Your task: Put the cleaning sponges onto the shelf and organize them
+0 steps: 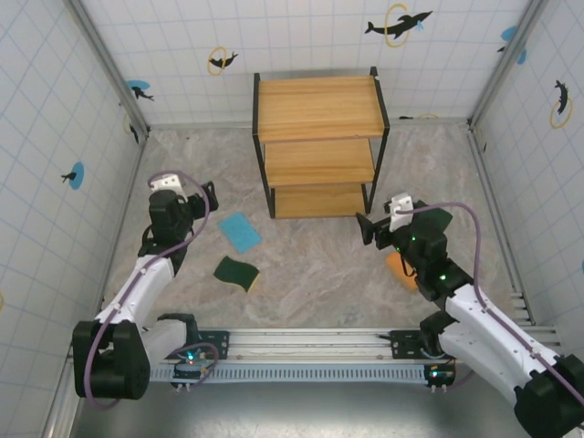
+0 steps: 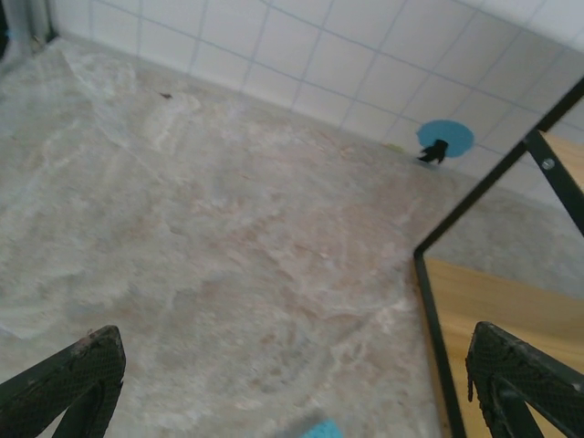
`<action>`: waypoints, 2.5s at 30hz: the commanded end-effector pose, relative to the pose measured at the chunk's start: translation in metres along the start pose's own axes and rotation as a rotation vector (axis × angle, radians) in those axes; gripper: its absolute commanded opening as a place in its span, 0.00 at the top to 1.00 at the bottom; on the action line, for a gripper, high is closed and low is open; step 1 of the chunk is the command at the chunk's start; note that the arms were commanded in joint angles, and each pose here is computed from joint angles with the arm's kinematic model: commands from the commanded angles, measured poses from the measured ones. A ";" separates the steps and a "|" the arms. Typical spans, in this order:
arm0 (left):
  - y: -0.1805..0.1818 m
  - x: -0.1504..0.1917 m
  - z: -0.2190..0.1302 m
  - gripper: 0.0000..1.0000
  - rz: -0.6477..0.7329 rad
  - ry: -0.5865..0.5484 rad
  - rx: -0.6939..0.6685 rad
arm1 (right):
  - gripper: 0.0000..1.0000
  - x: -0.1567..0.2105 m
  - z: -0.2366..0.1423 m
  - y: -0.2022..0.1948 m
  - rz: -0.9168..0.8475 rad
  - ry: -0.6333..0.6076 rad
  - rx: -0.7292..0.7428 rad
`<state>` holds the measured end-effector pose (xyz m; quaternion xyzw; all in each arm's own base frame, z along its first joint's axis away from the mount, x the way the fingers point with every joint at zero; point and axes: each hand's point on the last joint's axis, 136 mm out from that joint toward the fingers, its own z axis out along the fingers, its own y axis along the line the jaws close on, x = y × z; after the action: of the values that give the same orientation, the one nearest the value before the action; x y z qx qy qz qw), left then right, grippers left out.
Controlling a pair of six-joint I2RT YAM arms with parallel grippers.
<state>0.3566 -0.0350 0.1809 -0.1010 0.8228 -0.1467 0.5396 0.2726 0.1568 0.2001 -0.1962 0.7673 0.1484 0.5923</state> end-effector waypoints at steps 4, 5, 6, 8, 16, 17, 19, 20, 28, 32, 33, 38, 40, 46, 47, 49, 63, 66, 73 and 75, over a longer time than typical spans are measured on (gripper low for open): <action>-0.019 0.029 -0.008 0.02 -0.078 0.097 0.127 | 0.03 -0.002 0.000 0.042 -0.050 -0.022 -0.095; -0.020 0.029 -0.008 0.02 -0.085 0.099 0.134 | 0.03 -0.001 0.000 0.051 -0.059 -0.038 -0.116; -0.021 0.028 -0.009 0.02 -0.091 0.101 0.138 | 0.03 0.001 0.001 0.059 -0.065 -0.049 -0.133; -0.022 0.028 -0.009 0.02 -0.108 0.115 0.138 | 0.04 0.002 0.002 0.079 -0.080 -0.076 -0.173; -0.030 0.028 -0.012 0.02 -0.154 0.159 0.168 | 0.03 0.020 0.017 0.149 -0.197 -0.035 -0.300; -0.029 0.029 -0.013 0.03 -0.160 0.164 0.165 | 0.03 0.020 0.018 0.155 -0.193 -0.042 -0.317; -0.026 0.031 -0.014 0.02 -0.174 0.171 0.158 | 0.03 0.021 0.021 0.171 -0.175 -0.055 -0.362; -0.025 0.033 -0.014 0.02 -0.181 0.174 0.157 | 0.02 0.023 0.022 0.178 -0.174 -0.057 -0.378; -0.018 0.027 -0.020 0.03 -0.223 0.175 0.178 | 0.00 0.038 0.039 0.236 -0.210 -0.069 -0.476; -0.021 0.027 -0.022 0.03 -0.225 0.185 0.199 | 0.00 0.045 0.045 0.258 -0.201 -0.092 -0.517; -0.022 0.029 -0.022 0.02 -0.229 0.188 0.210 | 0.00 0.047 0.047 0.264 -0.199 -0.093 -0.528; -0.019 0.038 -0.016 0.02 -0.265 0.219 0.212 | 0.00 0.056 0.053 0.286 -0.181 -0.083 -0.580; -0.018 0.041 -0.015 0.03 -0.269 0.228 0.213 | 0.00 0.061 0.056 0.294 -0.181 -0.079 -0.588; -0.017 0.040 -0.014 0.02 -0.297 0.247 0.241 | 0.00 0.072 0.062 0.309 -0.140 -0.091 -0.614; -0.017 0.039 -0.015 0.02 -0.300 0.247 0.247 | 0.00 0.074 0.062 0.312 -0.141 -0.090 -0.619; -0.018 0.037 -0.016 0.02 -0.307 0.243 0.263 | 0.00 0.078 0.064 0.317 -0.150 -0.082 -0.625; -0.020 0.038 -0.022 0.02 -0.315 0.258 0.281 | 0.00 0.094 0.078 0.328 -0.121 -0.087 -0.630; -0.021 0.037 -0.022 0.02 -0.314 0.261 0.286 | 0.00 0.098 0.081 0.331 -0.124 -0.087 -0.632; -0.021 0.039 -0.021 0.02 -0.319 0.268 0.287 | 0.00 0.106 0.084 0.336 -0.124 -0.087 -0.652; -0.023 0.039 -0.021 0.02 -0.321 0.268 0.302 | 0.00 0.110 0.084 0.336 -0.124 -0.087 -0.656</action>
<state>0.3208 -0.0639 0.1547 -0.1354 0.8358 -0.3488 0.4018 0.1605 0.4647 0.0556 -0.4302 0.6605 0.3329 0.5175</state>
